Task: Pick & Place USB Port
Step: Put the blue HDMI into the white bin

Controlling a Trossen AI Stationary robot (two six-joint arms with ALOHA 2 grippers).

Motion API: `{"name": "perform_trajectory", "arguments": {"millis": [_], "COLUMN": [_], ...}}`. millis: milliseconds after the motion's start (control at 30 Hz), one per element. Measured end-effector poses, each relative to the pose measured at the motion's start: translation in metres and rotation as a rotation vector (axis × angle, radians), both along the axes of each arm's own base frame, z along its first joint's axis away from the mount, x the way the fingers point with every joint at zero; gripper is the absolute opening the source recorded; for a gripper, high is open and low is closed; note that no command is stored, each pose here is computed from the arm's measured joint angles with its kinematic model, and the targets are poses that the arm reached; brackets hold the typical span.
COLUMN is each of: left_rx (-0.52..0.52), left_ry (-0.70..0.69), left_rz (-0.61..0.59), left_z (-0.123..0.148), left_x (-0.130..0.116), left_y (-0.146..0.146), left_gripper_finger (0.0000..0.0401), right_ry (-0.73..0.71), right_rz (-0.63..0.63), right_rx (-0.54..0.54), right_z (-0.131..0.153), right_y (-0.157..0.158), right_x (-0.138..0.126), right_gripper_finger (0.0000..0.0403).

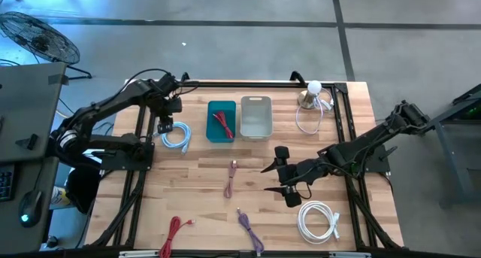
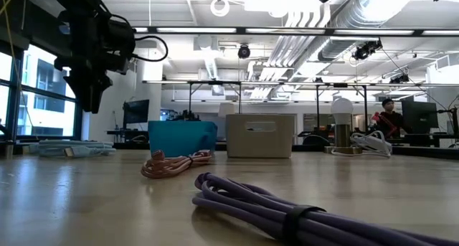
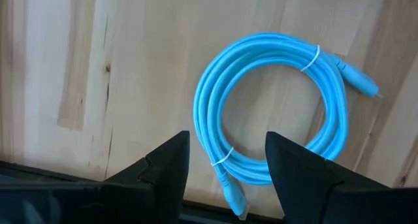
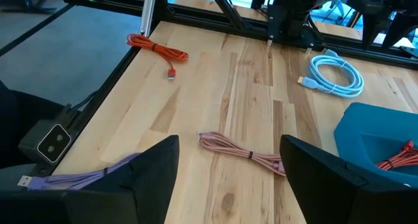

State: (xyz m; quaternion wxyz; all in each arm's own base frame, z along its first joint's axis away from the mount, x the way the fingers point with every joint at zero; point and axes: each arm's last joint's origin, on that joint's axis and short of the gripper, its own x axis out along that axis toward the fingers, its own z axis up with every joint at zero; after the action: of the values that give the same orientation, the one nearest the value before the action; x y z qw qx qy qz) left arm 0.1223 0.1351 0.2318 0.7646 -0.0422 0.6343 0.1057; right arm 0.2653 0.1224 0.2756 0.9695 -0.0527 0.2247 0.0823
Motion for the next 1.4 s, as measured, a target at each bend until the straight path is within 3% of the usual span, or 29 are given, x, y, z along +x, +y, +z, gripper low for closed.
{"name": "perform_trajectory", "arguments": {"millis": [567, 1133, 1400], "left_rx": [-0.119, -0.129, -0.187], "left_ry": [0.077, 0.087, 0.108], "left_rz": [0.008, 0.005, 0.026], "left_z": [-0.028, -0.031, -0.044], "left_x": [0.014, 0.016, 0.021], "left_y": [0.015, 0.017, 0.022], "left_gripper_finger": [0.0195, 0.0195, 0.0195], "right_ry": [0.011, 0.014, 0.014], "right_rz": [-0.002, -0.002, 0.000], "right_rx": [-0.002, -0.004, -0.006], "right_z": [-0.001, -0.001, -0.001], "right_y": [0.000, 0.000, 0.000], "right_x": [0.000, -0.001, -0.001], "right_gripper_finger": [0.0259, 0.0259, 0.0259]}}
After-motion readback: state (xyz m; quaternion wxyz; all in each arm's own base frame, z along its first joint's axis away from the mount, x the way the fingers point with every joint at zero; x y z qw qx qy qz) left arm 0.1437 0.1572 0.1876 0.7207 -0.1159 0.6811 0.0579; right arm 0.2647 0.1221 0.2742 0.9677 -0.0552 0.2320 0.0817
